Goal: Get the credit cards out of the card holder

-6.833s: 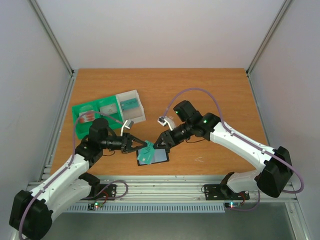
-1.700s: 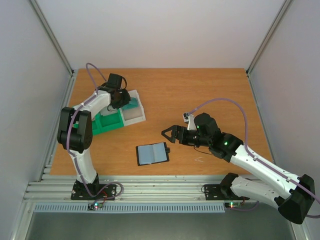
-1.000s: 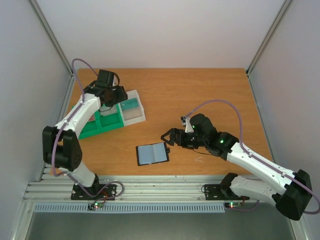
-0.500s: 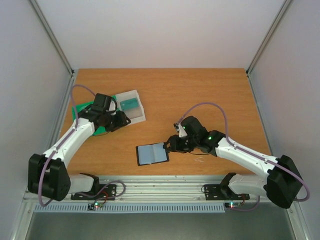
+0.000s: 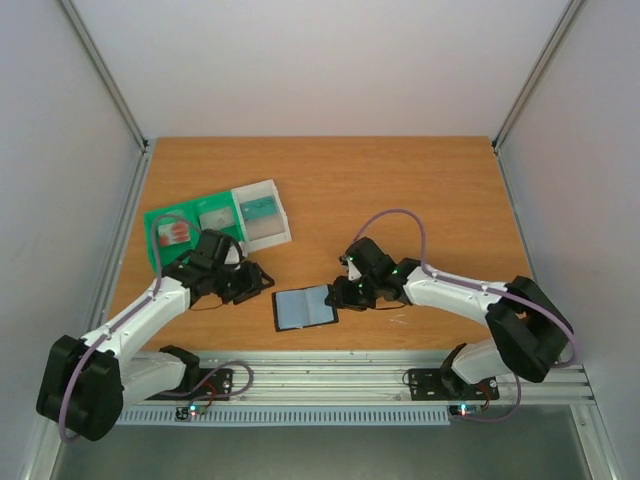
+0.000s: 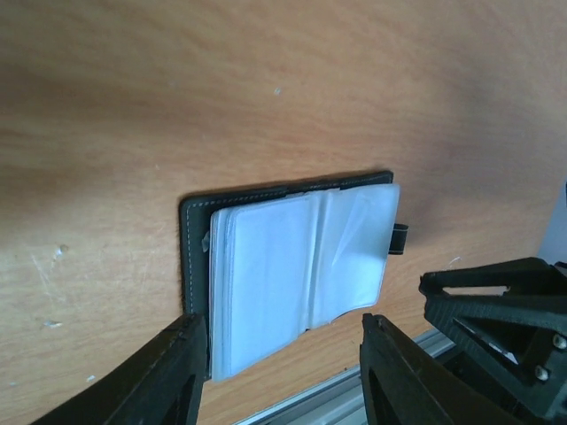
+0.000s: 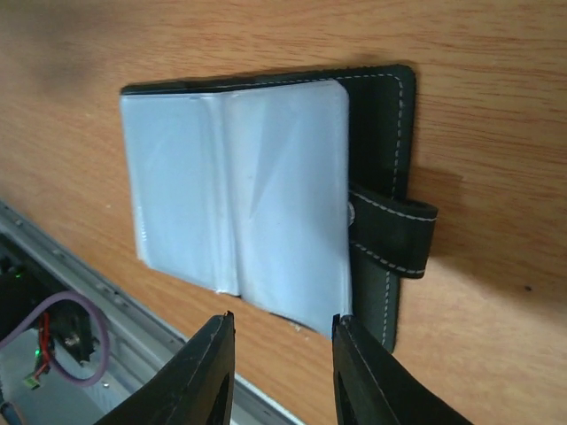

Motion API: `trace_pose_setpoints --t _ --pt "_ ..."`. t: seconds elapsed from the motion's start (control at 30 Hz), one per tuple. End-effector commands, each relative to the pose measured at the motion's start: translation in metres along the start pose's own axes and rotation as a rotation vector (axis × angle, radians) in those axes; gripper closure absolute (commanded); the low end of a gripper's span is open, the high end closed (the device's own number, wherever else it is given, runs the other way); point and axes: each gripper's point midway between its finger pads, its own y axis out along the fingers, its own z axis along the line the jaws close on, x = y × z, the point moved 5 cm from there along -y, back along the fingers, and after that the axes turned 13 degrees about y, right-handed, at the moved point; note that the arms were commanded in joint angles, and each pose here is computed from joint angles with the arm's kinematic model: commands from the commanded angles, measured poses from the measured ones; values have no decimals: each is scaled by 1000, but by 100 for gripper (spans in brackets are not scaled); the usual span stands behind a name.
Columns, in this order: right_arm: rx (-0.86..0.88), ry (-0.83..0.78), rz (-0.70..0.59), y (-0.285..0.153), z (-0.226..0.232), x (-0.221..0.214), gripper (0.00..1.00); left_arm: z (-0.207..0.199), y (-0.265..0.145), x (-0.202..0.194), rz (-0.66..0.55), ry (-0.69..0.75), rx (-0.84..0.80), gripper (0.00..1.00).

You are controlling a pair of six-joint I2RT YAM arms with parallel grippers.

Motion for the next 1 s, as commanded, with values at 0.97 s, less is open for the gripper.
trace_pose_setpoints --t 0.97 --pt "-77 22 29 37 -28 -6 90 16 68 -29 70 -96 -90 62"
